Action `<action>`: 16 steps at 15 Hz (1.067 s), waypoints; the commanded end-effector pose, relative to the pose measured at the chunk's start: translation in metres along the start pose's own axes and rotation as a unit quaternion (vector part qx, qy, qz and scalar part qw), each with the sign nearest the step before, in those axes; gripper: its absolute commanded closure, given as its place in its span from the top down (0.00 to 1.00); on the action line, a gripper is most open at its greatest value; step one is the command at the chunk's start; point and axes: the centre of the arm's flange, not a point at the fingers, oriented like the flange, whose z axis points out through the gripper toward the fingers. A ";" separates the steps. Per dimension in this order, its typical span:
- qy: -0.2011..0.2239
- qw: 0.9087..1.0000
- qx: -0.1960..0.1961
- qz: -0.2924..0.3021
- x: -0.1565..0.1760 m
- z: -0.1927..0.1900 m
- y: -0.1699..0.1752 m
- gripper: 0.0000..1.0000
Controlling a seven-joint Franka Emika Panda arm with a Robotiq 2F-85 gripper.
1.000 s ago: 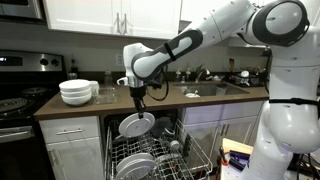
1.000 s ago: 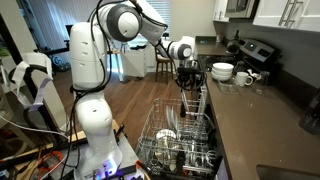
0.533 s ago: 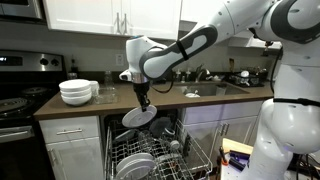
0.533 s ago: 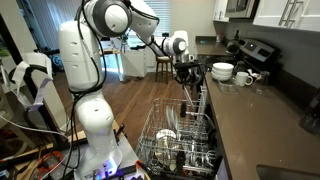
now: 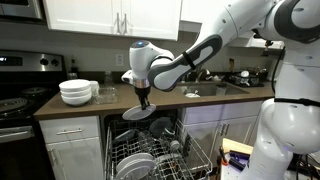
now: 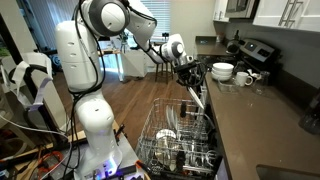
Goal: Take out the first plate and put it on the countertop
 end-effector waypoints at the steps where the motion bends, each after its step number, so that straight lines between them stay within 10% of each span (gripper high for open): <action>1: -0.002 0.999 -0.031 0.014 -0.009 -0.020 -0.007 0.04; 16: -0.006 0.987 -0.146 0.063 -0.020 -0.030 -0.008 0.04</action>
